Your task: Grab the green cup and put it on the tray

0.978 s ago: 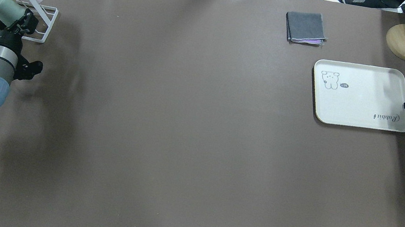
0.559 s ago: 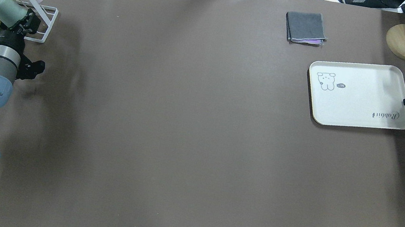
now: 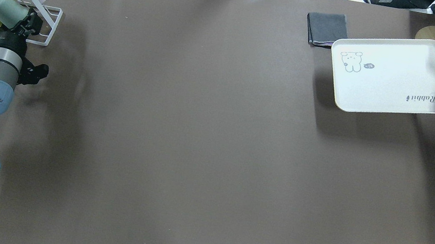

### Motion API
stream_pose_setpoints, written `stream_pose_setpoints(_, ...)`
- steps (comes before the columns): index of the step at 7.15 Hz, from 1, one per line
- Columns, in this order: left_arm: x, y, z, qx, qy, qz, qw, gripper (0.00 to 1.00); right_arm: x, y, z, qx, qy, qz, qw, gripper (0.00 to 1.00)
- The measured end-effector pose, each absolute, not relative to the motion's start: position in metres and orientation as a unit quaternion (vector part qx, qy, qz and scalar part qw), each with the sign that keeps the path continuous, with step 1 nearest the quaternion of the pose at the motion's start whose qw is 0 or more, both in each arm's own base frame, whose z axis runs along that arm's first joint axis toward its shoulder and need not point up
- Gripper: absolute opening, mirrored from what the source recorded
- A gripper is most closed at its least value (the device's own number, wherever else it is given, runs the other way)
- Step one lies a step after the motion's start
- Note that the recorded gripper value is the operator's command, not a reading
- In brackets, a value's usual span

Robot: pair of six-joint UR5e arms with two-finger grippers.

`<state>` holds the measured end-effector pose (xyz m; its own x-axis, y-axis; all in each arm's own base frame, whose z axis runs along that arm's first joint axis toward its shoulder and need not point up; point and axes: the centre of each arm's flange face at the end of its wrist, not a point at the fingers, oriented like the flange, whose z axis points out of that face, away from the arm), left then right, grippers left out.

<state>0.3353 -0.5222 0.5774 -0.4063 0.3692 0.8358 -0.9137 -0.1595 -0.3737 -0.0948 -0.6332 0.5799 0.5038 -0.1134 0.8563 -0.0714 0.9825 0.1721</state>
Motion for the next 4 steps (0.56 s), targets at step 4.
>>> stream_pose_setpoints(4,0.335,-0.522,0.574,0.294,-0.464,0.705,0.449,0.74,-0.177,-0.632,0.464,0.090,-0.536,-0.003,0.839,0.00)
